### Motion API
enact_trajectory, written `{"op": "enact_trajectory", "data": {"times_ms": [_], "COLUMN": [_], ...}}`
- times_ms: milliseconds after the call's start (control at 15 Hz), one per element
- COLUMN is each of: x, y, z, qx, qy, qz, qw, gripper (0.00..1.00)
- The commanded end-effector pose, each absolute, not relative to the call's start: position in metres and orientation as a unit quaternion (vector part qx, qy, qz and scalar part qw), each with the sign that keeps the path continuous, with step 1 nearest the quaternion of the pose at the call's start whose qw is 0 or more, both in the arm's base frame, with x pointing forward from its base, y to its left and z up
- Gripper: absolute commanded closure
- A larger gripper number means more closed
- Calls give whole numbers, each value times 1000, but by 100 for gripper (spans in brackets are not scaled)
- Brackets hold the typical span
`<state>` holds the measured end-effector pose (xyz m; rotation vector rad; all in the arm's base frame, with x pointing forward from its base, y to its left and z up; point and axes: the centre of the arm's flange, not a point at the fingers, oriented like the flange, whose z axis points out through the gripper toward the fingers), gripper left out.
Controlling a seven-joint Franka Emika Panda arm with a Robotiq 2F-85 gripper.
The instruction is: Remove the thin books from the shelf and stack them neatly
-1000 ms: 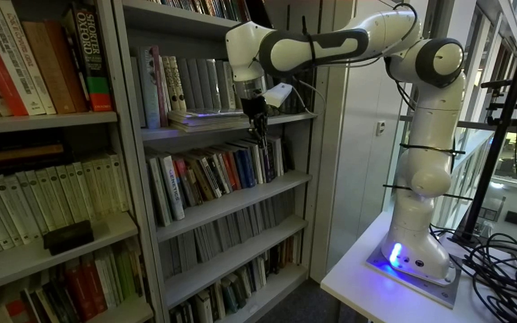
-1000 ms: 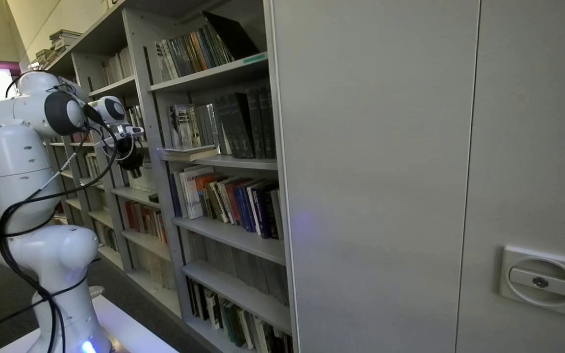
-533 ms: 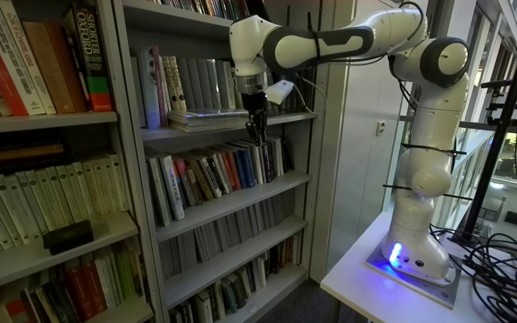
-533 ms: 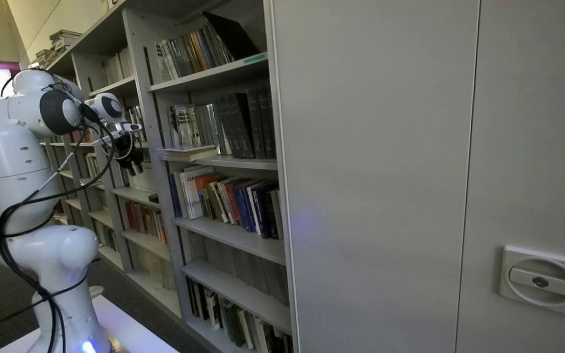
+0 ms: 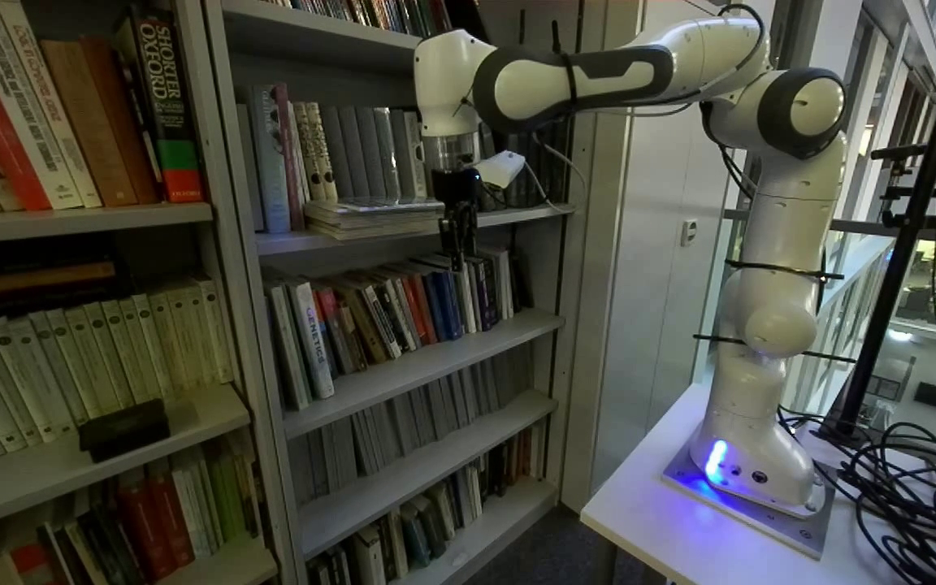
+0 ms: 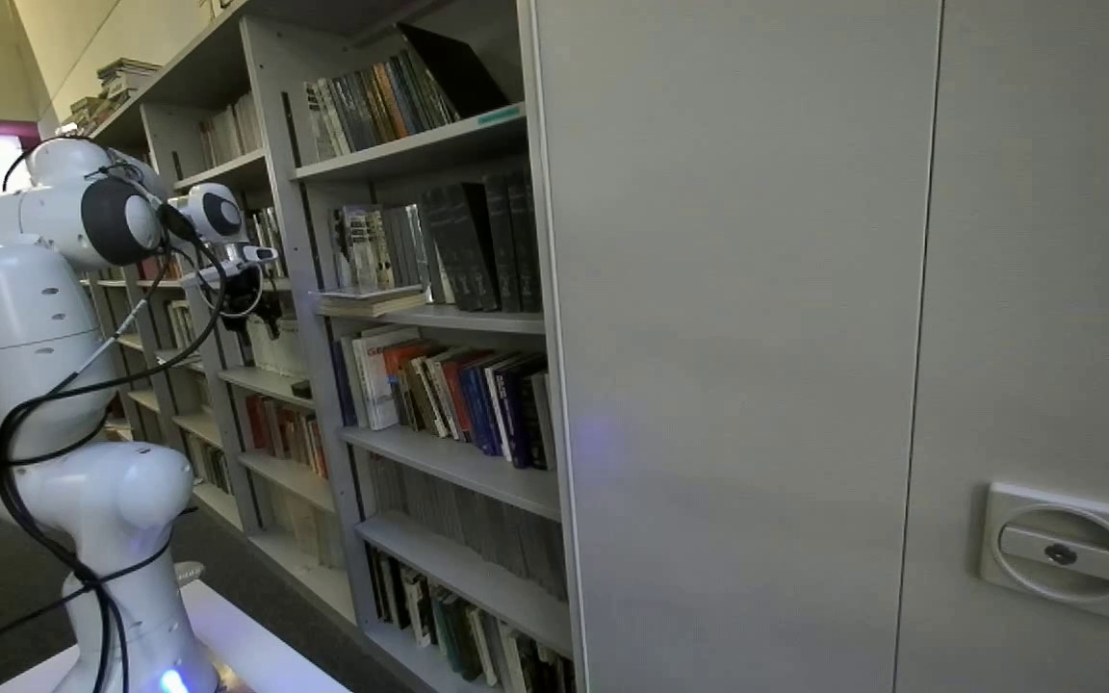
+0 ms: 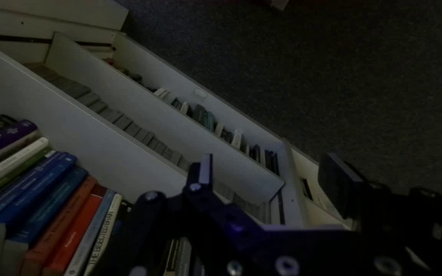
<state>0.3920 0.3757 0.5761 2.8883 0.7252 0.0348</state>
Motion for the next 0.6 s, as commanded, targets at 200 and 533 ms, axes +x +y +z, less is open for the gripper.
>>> {"op": "enact_trajectory", "data": {"times_ms": [200, 533], "x": [392, 413], "y": [387, 401], "z": [590, 594], "qx": [955, 952], "qy": [284, 291], "qz": [38, 49], "qw": [71, 87], "gripper": [71, 100]}}
